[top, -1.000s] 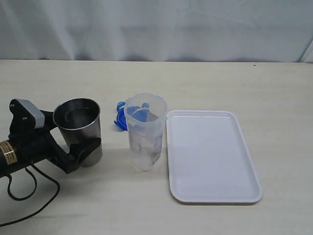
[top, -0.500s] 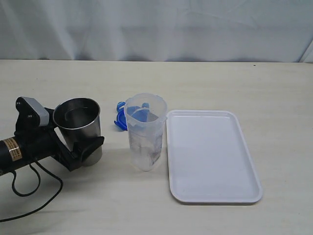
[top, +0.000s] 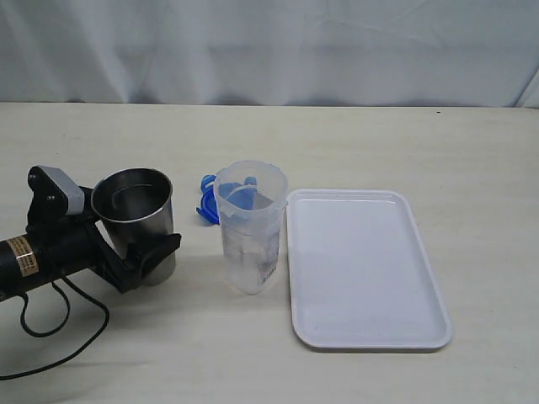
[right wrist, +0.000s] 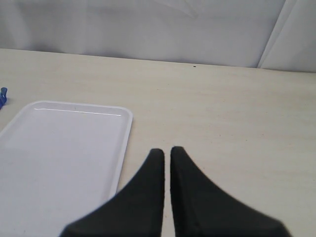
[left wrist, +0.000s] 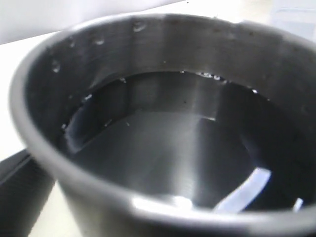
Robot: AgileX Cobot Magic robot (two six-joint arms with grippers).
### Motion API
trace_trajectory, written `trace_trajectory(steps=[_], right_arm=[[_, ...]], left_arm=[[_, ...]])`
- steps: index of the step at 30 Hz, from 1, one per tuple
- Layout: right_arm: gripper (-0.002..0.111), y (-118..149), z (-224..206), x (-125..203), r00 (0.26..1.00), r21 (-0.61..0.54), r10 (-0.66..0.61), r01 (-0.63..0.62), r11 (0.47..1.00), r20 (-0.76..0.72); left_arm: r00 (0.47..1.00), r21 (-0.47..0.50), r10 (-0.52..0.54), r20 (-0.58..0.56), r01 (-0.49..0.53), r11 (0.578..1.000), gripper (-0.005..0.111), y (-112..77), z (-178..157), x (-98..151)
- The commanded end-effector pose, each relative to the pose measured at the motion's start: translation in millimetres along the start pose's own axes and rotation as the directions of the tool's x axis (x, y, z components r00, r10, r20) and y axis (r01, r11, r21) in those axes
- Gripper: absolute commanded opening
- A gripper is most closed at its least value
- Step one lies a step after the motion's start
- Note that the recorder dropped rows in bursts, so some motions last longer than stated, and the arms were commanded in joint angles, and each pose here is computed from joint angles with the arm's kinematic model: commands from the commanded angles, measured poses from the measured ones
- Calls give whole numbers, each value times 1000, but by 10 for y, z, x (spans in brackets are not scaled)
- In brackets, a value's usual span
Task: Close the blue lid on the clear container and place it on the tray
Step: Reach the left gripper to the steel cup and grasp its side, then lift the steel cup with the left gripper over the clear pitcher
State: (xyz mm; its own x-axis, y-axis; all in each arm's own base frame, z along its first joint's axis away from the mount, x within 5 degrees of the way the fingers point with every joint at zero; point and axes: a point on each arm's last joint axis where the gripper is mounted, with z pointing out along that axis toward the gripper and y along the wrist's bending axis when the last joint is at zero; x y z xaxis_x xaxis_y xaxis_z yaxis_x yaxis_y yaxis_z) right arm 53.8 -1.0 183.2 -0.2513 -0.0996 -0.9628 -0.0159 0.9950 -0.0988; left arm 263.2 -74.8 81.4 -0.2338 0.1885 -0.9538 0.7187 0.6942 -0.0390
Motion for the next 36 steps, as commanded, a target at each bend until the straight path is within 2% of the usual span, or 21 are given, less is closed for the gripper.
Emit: trace_trajectory(steps=[1, 5, 8, 17, 18, 20, 26, 32, 36], right_arm=[[4, -3, -1, 8, 1000, 6, 1, -1, 1000, 0], [4, -3, -1, 8, 1000, 6, 1, -1, 1000, 0], [4, -3, -1, 8, 1000, 6, 1, -1, 1000, 0], [4, -3, -1, 8, 1000, 6, 1, -1, 1000, 0], [4, -3, -1, 8, 1000, 6, 1, -1, 1000, 0], [4, -3, -1, 8, 1000, 6, 1, -1, 1000, 0], [4, -3, -1, 8, 1000, 6, 1, -1, 1000, 0], [4, -3, -1, 8, 1000, 6, 1, -1, 1000, 0], [4, -3, -1, 8, 1000, 6, 1, -1, 1000, 0]], left_arm=[[1000, 26, -3, 2, 3, 1000, 105, -23, 7, 9], [1000, 27, -3, 2, 3, 1000, 102, -25, 7, 9], [1000, 27, -3, 2, 3, 1000, 90, -25, 7, 9], [1000, 31, -1, 1, 1, 1000, 34, -28, 7, 10], [1000, 36, 0, 1, 0, 999, 26, -32, 7, 10], [1000, 58, 9, -1, -9, 998, 1, -53, 6, 12], [999, 61, 38, 26, -39, 997, 0, -56, -15, -85], [995, 60, 11, 100, -17, 998, 0, 1, -7, -348], [988, 71, 59, 141, -69, 995, 0, -10, -32, -503]])
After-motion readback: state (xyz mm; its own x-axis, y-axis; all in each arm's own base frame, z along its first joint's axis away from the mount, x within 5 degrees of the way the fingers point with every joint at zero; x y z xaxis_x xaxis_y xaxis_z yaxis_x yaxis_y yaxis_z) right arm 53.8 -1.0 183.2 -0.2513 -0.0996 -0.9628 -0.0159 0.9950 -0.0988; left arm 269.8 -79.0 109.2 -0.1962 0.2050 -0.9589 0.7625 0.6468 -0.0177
